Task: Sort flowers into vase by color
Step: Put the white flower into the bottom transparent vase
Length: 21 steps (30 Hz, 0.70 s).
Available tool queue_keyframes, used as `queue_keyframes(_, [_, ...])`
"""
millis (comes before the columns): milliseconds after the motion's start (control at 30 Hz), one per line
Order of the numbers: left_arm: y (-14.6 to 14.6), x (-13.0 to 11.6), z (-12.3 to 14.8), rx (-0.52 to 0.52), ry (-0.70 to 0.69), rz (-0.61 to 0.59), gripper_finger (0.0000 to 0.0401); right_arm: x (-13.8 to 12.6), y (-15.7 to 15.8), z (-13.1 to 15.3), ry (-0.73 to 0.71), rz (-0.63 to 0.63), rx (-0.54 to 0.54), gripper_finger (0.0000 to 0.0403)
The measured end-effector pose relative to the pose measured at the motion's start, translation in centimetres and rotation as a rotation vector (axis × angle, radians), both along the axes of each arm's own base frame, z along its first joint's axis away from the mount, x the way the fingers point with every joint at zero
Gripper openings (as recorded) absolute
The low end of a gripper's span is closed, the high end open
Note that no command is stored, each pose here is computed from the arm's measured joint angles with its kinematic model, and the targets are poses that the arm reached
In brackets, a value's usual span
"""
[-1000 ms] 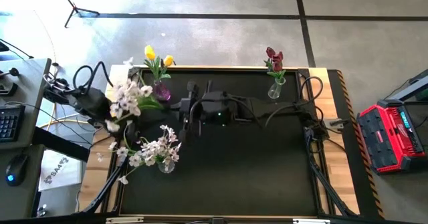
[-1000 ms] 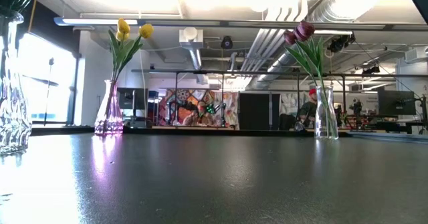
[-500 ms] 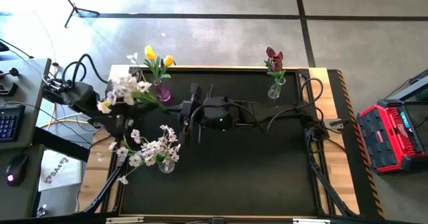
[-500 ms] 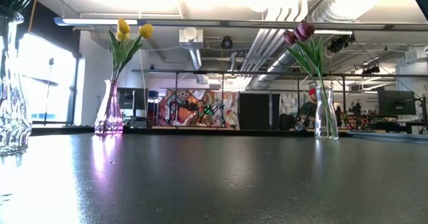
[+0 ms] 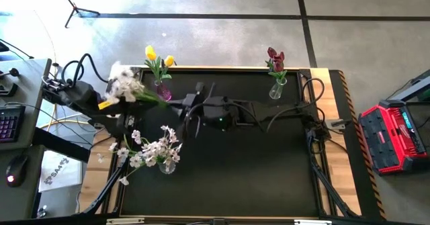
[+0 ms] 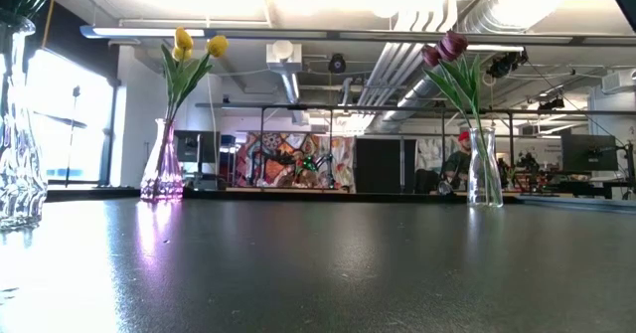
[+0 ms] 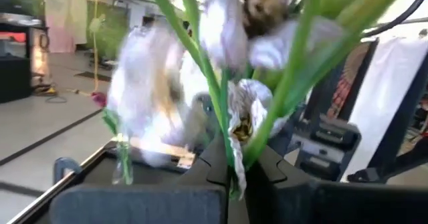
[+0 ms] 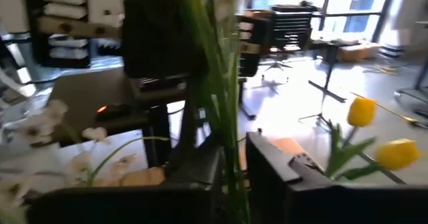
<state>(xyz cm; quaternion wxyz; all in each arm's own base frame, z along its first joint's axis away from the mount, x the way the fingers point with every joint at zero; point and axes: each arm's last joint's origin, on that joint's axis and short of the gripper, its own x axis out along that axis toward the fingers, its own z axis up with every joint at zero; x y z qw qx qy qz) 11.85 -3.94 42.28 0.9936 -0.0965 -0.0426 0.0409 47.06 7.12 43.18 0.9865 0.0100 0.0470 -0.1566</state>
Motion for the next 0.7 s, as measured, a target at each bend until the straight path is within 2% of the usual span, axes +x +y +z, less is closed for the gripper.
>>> queue_keyframes(100, [0.4,-0.8,-0.2,-0.003,0.024,0.023,0.0003,0.0,-0.2,0.0,-0.007,-0.057,0.012,0.0081])
queue_keyframes(233, [1.2,-2.3,-0.9,-0.018,0.084,0.051,0.0001,-0.4,-0.6,-0.5,-0.005,-0.259,0.083,0.0124])
queue_keyframes(333, [2.0,-3.8,-2.1,-0.048,0.175,0.079,0.0001,-1.1,-0.2,-1.1,0.020,-0.372,0.139,0.0142])
queue_keyframes(533, [3.2,-6.5,-3.8,-0.124,0.290,0.094,0.0001,-3.0,1.0,-0.7,0.038,-0.411,0.231,0.0151])
queue_keyframes(700, [3.4,-7.3,-4.6,-0.159,0.363,0.013,0.0000,-4.1,1.4,-0.7,0.085,-0.417,0.247,0.0152])
